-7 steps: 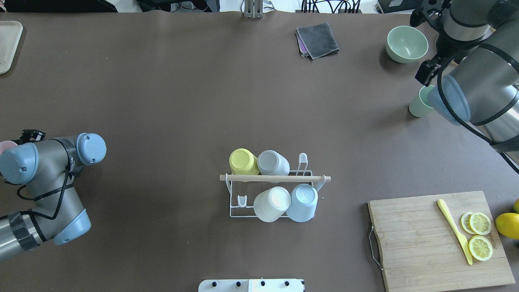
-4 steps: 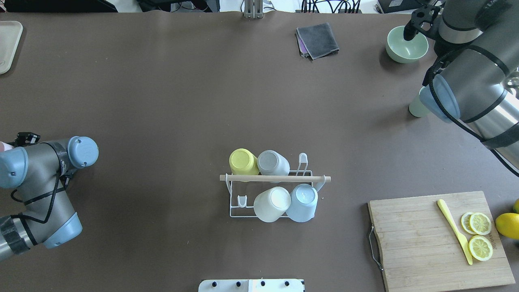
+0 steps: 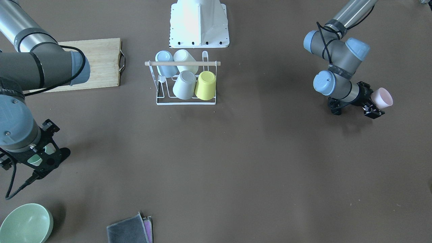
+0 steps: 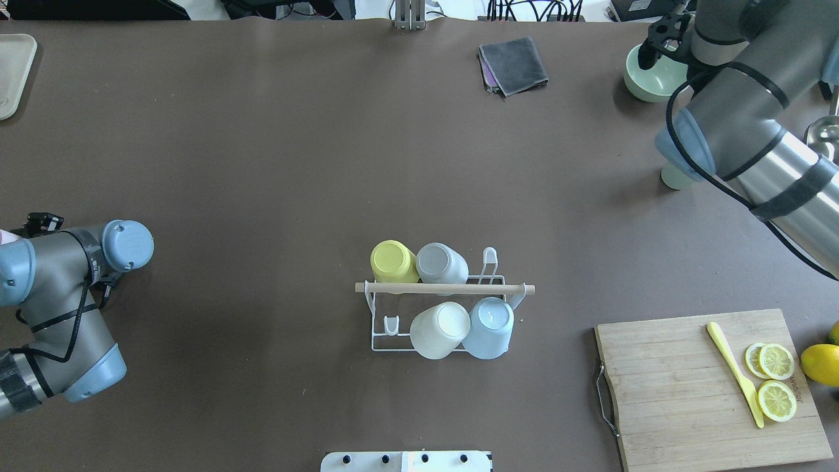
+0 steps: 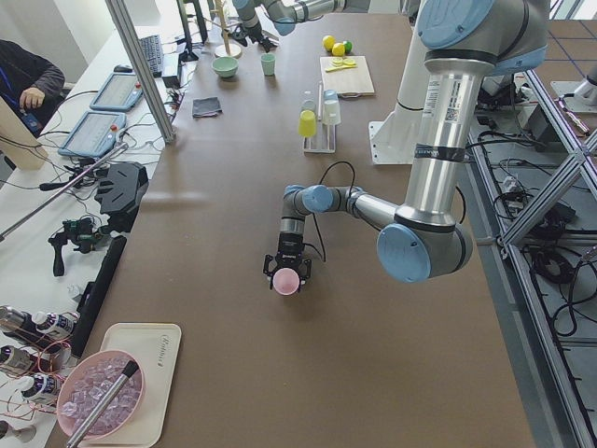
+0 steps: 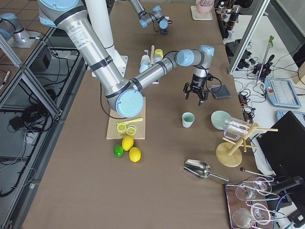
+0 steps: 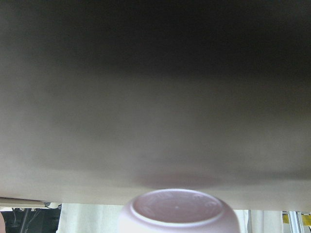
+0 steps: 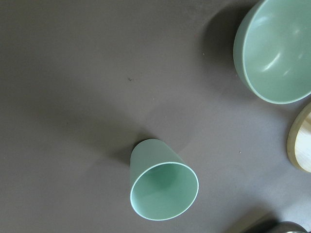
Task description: Place cup on cup holder
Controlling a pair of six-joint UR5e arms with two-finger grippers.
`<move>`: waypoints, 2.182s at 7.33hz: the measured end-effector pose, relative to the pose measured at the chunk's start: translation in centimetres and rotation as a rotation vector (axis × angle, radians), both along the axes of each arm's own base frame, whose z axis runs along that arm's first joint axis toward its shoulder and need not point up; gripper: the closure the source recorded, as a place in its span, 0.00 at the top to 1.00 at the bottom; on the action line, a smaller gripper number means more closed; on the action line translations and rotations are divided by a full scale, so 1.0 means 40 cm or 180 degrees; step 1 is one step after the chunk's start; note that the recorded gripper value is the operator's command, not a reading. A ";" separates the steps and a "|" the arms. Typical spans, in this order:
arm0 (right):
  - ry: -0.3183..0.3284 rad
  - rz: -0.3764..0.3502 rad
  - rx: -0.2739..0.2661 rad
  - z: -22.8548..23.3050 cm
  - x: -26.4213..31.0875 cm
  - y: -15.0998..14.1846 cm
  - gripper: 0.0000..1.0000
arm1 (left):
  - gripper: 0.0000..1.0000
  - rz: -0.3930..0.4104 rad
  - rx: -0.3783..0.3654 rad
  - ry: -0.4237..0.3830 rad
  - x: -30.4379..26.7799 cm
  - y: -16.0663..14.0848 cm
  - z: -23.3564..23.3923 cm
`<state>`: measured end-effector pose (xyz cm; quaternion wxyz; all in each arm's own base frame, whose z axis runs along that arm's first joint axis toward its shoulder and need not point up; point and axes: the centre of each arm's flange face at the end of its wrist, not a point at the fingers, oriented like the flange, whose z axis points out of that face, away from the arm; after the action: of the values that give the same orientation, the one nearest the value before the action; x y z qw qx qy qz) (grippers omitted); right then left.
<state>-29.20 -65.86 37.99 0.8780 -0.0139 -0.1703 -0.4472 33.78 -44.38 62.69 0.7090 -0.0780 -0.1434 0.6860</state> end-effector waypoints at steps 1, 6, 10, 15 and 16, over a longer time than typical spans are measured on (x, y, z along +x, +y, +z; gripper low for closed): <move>0.0125 -0.0112 -0.0129 0.005 -0.042 -0.010 0.99 | 0.28 -0.0045 0.0055 0.0090 -0.015 -0.015 -0.010; 0.1066 -0.0814 -0.0327 0.017 -0.229 -0.033 0.99 | 0.27 -0.0316 0.0198 0.0462 -0.120 -0.071 -0.121; 0.1450 -0.1386 -0.0184 0.089 -0.318 -0.012 0.99 | 0.28 -0.0684 0.0581 0.1154 -0.216 -0.168 -0.409; 0.1703 -0.1740 -0.0066 0.156 -0.361 -0.002 0.99 | 0.27 -0.0733 0.1109 0.1838 -0.217 -0.171 -0.561; 0.1703 -0.1819 -0.0057 0.173 -0.363 -0.004 1.00 | 0.27 -0.0894 0.1181 0.2170 -0.207 -0.165 -0.566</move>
<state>-43.71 -66.02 44.93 0.7313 -0.1846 0.0714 -0.6527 25.50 -50.97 40.05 0.8047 0.2641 -0.0095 0.5317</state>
